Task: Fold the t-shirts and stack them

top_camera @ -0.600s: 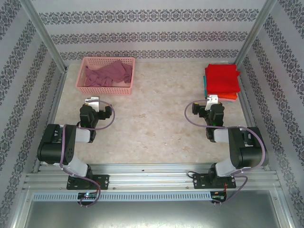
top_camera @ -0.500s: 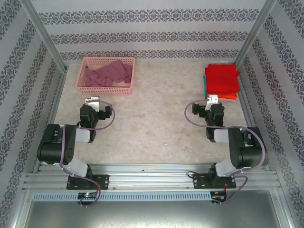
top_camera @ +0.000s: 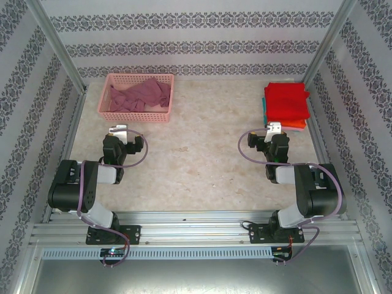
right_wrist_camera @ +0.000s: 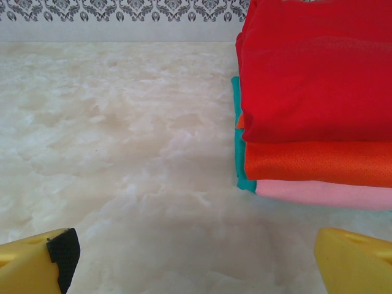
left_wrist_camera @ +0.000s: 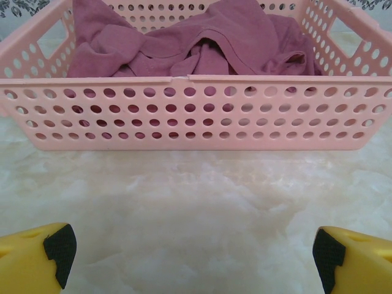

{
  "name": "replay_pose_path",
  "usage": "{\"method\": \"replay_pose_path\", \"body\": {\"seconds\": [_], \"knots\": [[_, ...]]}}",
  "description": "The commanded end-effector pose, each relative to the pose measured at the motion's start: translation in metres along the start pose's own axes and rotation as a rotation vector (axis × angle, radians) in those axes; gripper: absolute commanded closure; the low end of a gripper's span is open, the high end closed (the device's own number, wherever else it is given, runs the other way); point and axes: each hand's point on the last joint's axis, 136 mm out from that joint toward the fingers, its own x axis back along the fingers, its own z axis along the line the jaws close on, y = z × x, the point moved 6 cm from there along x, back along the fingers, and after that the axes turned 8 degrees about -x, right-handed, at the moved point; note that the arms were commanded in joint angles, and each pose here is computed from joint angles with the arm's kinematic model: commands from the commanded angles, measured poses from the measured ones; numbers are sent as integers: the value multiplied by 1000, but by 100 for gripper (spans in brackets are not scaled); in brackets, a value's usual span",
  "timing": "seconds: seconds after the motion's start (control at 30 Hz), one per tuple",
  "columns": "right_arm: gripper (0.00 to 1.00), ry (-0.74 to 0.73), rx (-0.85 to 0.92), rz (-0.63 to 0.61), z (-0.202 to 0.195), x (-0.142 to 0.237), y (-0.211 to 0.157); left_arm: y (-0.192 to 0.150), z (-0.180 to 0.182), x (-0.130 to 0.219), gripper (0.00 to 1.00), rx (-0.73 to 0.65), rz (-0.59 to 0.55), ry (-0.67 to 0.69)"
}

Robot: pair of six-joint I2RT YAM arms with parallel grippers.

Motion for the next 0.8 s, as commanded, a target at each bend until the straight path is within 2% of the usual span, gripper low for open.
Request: {"method": "replay_pose_path", "body": {"seconds": [0.0,0.23,0.47,0.6,0.77], "knots": [[2,26,-4,-19,1,0,4,-6,5,2,0,15,12,33],[2,76,68,-45,20,22,19,8,15,40,0,38,-121,132],[2,140,185,-71,60,60,41,65,21,69,0,102,-143,154],[2,236,237,-83,94,78,50,98,24,58,0,213,-125,133],[2,387,323,-83,147,95,55,124,29,11,0,286,-36,158]]}}
